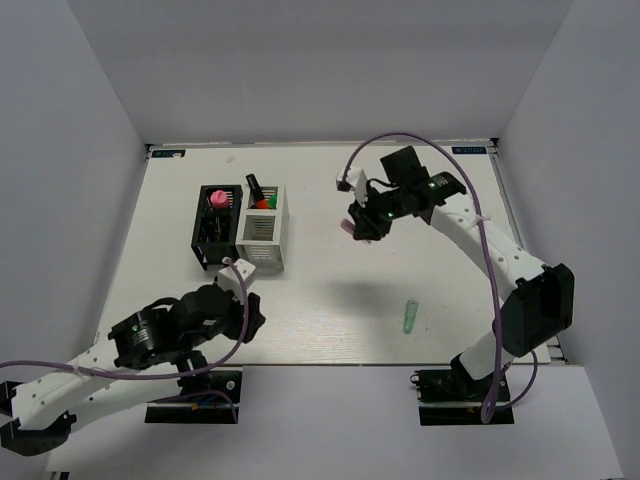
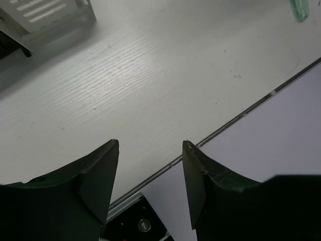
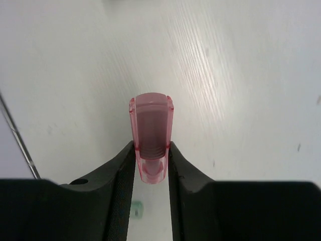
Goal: Sort the stationery into containers
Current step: Pick up the stationery from the center of the board, then place the stationery in the storage box.
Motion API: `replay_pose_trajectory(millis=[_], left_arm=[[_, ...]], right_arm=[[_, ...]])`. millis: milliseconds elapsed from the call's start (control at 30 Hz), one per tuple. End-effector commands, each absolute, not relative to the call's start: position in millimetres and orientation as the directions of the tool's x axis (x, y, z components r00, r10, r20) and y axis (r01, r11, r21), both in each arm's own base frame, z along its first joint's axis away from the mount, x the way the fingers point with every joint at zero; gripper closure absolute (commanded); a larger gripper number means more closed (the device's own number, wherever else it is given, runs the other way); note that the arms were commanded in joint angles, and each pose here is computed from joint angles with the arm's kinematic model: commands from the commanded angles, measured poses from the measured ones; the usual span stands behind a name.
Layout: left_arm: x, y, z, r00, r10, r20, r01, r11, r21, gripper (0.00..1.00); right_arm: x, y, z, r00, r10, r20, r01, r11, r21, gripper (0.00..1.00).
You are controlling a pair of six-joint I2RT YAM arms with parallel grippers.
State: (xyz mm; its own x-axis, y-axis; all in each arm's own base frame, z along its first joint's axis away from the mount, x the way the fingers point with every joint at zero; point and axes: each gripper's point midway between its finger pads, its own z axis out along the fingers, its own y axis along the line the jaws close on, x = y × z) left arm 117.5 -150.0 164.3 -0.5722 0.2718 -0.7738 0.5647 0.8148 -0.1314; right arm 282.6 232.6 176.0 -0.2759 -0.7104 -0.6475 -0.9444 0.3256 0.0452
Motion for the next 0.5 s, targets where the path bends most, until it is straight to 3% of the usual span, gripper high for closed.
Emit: replay_pose_trajectory(millis=[0, 100, 167, 200, 267, 467], left_arm=[[126, -137, 189, -0.534, 0.198, -0.822, 0.514, 0.848, -0.13, 0.36], [132, -128, 209, -0.494, 0.136, -0.859, 0.478, 0.867, -0.138, 0.36], [136, -121, 220, -0.472, 0.099, -0.876, 0.449, 0.882, -0.143, 0.36], [138, -119, 228, -0.462, 0.083, -0.883, 0.437, 0.887, -0.146, 0.36], [139, -119, 228, -0.465, 0.083, -0.882, 0.432, 0.89, -0.144, 0.36], [141, -121, 227, -0.495, 0.099, -0.863, 0.403, 0.906, -0.128, 0.37]], right_arm=[[265, 283, 206, -0.198, -0.609, -0.768, -0.98, 0.131, 0.148, 1.0], [273, 328, 226, -0.149, -0.507, -0.849, -0.989, 0.056, 0.14, 1.0], [295, 354, 226, -0.143, -0.44, -0.887, -0.989, 0.09, 0.115, 1.0], [301, 378, 240, -0.064, -0.388, -0.919, -0.997, 0.065, 0.042, 1.0], [318, 391, 222, -0.083, -0.418, -0.905, -0.995, 0.089, 0.05, 1.0], [348, 456, 258, -0.014, -0.319, -0.948, -0.996, 0.092, -0.016, 1.0]])
